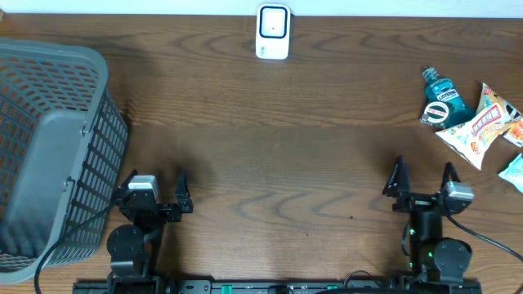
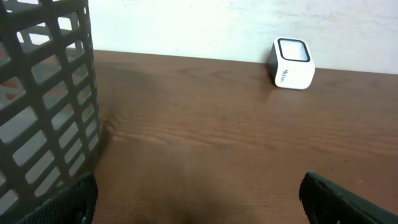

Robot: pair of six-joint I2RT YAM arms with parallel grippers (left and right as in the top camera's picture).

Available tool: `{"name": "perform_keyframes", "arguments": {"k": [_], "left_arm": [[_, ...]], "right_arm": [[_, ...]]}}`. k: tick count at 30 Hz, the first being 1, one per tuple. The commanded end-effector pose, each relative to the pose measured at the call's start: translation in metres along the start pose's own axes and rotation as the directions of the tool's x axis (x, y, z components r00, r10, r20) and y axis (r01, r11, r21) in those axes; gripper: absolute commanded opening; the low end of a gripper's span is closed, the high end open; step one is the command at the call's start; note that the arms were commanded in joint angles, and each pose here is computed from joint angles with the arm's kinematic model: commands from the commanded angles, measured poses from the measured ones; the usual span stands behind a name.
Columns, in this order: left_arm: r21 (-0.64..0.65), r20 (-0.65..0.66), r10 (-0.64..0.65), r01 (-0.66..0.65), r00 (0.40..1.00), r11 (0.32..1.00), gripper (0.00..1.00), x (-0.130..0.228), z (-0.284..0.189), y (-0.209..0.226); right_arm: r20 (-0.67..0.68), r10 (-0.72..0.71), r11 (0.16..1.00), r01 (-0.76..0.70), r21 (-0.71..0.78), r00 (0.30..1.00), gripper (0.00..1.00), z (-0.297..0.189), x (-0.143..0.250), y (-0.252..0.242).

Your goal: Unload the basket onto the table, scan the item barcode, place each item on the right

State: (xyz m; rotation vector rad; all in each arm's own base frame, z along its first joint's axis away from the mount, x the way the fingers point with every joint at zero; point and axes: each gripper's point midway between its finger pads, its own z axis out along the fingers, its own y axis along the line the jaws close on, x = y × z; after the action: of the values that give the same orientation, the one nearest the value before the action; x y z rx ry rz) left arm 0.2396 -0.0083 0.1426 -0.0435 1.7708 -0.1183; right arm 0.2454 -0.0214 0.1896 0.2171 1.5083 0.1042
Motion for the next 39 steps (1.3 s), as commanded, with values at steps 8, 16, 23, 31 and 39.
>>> {"name": "perform_keyframes", "arguments": {"k": [8, 16, 23, 31, 39], "left_arm": [[0.005, -0.039, 0.009, -0.009, 0.999, 1.000, 1.00, 0.013, 0.001, 0.000], [0.005, -0.039, 0.009, -0.009, 0.999, 1.000, 1.00, 0.013, 0.001, 0.000], [0.005, -0.039, 0.009, -0.009, 0.999, 1.000, 1.00, 0.013, 0.001, 0.000], [-0.014, -0.004, 0.041, -0.041, 0.999, 0.999, 1.00, 0.006, 0.001, 0.003], [0.030, 0.071, 0.101, -0.104, 0.992, 0.994, 1.00, -0.001, 0.005, -0.009]], "right_arm": [[-0.124, 0.019, 0.999, -0.015, 0.037, 0.992, 0.99, -0.002, 0.033, -0.008], [-0.125, 0.019, 0.999, -0.014, 0.037, 0.992, 0.99, -0.001, 0.034, -0.008], [-0.125, 0.019, 0.999, -0.014, 0.037, 0.992, 0.99, -0.001, 0.034, -0.008], [-0.125, 0.019, 0.999, -0.014, 0.037, 0.992, 0.99, -0.001, 0.034, -0.008], [-0.125, 0.019, 0.999, -0.014, 0.037, 0.992, 0.99, -0.001, 0.034, -0.008]]}}
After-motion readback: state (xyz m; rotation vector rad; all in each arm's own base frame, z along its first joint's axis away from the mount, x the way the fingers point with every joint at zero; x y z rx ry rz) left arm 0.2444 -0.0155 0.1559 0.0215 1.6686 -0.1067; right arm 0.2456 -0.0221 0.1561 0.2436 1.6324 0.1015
